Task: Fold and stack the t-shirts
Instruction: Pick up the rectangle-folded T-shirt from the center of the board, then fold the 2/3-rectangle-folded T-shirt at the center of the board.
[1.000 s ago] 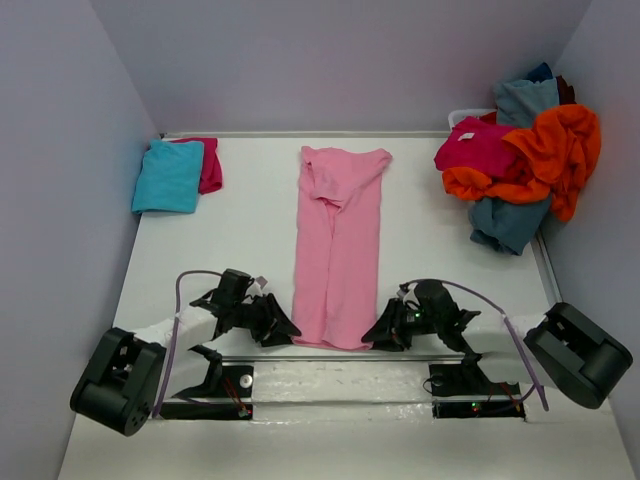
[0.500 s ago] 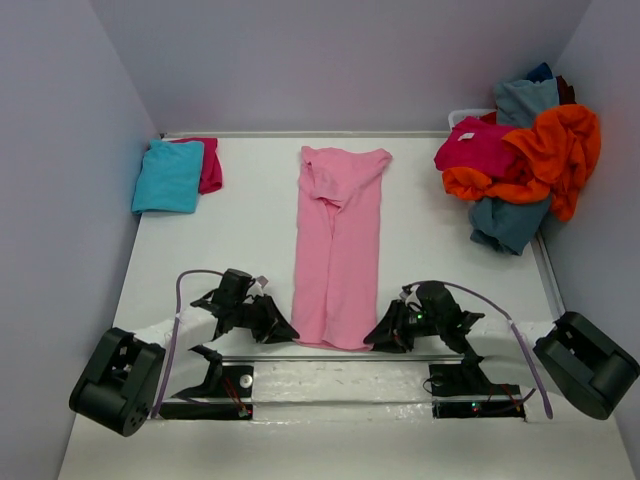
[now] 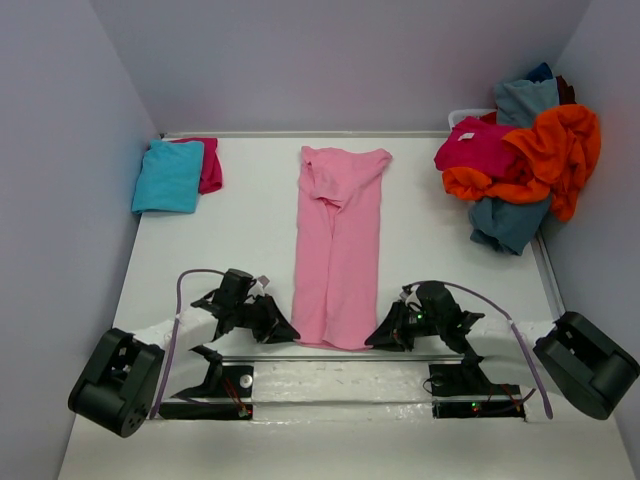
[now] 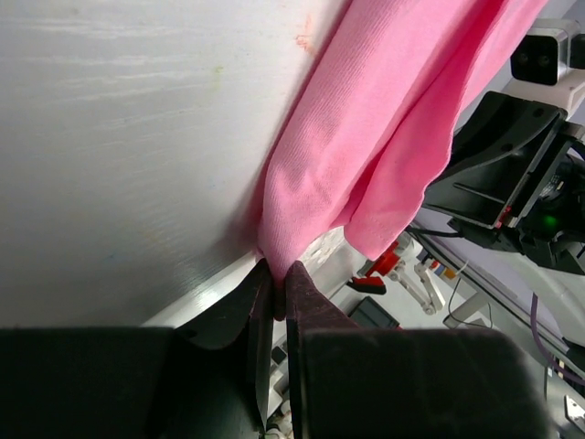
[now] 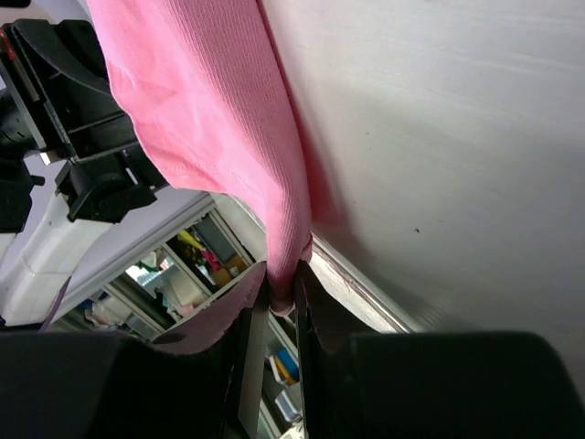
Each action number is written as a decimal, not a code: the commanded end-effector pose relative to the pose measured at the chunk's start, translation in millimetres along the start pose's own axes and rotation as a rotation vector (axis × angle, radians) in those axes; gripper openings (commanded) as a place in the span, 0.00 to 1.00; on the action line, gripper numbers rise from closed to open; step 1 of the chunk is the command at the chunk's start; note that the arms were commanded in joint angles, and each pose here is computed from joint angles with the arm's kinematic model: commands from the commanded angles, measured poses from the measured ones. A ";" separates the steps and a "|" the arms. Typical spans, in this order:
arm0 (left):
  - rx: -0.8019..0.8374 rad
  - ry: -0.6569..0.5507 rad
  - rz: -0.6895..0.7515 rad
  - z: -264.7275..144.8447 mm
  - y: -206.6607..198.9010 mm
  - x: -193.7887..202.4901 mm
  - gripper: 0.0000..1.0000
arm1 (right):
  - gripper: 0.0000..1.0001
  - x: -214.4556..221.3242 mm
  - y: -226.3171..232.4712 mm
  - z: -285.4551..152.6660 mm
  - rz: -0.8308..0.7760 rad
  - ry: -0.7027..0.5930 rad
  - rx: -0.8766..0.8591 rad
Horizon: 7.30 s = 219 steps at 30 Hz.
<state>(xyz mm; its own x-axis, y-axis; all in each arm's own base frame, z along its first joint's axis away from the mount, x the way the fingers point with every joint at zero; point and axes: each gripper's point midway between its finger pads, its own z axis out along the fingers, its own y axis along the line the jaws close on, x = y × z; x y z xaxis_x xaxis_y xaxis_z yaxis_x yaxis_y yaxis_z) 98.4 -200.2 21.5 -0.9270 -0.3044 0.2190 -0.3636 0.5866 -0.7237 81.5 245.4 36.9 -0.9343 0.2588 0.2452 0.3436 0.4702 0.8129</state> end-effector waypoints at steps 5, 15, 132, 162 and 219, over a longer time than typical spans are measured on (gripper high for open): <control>0.017 0.013 0.019 -0.4 -0.9 4.1 0.17 | 0.18 6.6 -25.8 -1.2 0.074 0.007 0.064; 0.014 0.004 0.020 -1.1 -1.9 2.8 0.11 | 0.08 8.3 -25.7 -3.3 0.068 0.008 0.057; 0.058 -0.410 0.266 18.4 -218.2 -298.1 0.06 | 0.07 -329.1 153.1 -12.5 -0.231 -0.443 0.261; 0.062 -0.486 0.299 1.2 -229.5 -316.0 0.34 | 0.07 -351.0 151.7 -12.3 -0.227 -0.459 0.277; 0.012 -0.390 0.407 64.5 -238.2 -313.7 0.58 | 0.59 -356.0 129.1 5.7 -0.217 -0.376 0.286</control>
<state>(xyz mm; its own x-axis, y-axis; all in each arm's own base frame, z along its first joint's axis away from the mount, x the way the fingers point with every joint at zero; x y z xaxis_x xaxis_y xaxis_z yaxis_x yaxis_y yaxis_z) 465.0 -308.9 69.9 -0.9157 -0.2905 -0.2778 0.0054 0.6822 -0.7312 444.8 228.5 48.7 -0.9207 0.3717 -0.1190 0.2129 0.7340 0.6449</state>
